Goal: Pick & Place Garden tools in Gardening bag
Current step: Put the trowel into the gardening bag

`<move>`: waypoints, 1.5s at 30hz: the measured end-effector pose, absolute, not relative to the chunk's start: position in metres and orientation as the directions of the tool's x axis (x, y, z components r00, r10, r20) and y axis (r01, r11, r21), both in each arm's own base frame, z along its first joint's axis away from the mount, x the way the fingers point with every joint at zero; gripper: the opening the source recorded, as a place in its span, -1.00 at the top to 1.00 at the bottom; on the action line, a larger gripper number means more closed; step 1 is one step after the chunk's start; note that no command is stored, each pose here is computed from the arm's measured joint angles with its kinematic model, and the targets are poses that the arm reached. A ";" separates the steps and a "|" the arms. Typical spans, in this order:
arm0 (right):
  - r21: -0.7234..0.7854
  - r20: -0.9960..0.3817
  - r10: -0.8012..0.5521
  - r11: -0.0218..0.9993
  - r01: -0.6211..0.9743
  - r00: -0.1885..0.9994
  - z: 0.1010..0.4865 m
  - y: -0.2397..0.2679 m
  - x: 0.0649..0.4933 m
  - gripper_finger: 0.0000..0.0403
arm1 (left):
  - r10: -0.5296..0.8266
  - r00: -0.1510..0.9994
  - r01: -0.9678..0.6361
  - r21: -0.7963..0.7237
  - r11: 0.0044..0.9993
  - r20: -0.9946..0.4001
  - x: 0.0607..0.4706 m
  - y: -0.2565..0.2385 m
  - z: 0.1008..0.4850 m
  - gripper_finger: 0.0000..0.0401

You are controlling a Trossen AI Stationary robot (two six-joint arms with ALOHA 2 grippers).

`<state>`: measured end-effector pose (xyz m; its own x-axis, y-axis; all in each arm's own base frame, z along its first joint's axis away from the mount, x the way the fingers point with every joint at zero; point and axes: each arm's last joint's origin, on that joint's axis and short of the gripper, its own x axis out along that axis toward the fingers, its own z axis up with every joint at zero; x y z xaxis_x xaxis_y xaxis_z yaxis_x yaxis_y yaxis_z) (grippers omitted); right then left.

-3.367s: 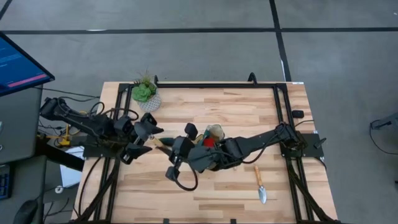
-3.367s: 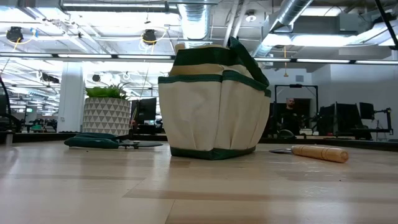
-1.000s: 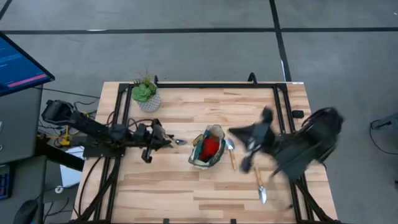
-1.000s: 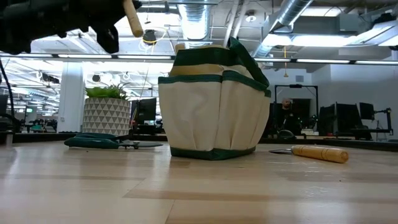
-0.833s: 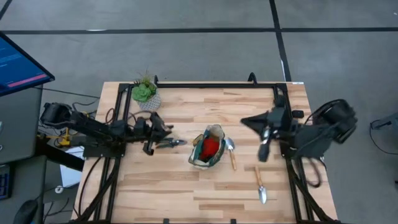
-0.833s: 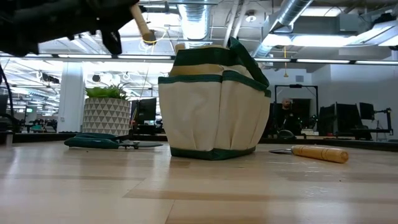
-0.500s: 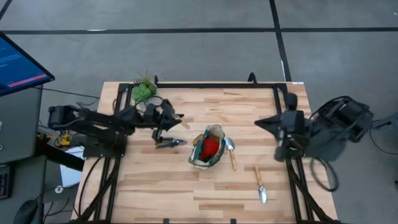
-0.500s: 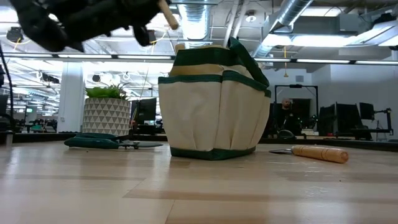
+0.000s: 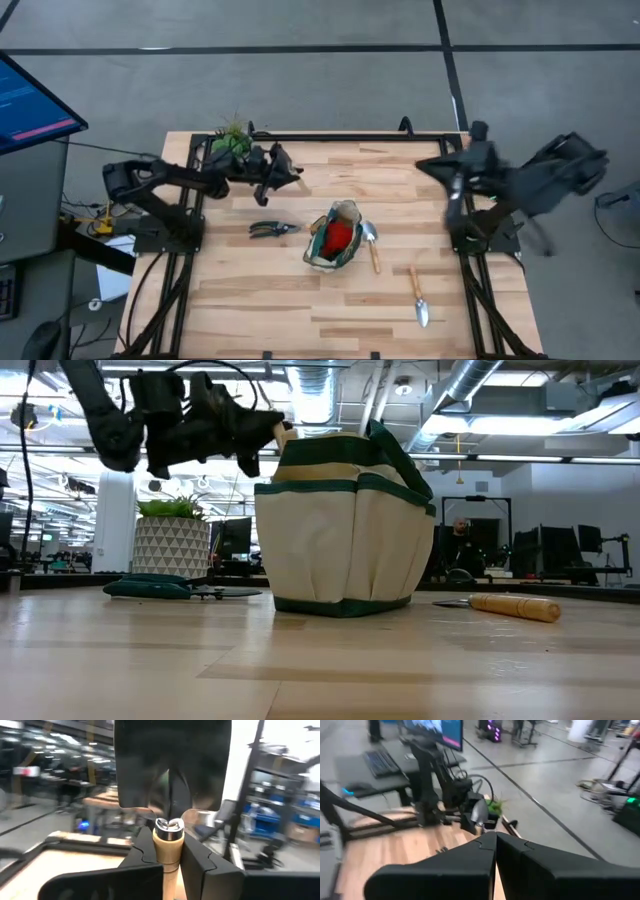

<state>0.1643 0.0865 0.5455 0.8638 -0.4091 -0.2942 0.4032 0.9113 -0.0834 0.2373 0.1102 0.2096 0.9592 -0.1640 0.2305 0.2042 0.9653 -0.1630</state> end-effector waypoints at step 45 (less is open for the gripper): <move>0.694 -0.270 -0.163 0.651 0.310 0.949 0.216 0.040 0.220 1.00 | -0.249 0.954 0.283 -0.220 0.934 0.168 0.224 0.150 0.197 0.96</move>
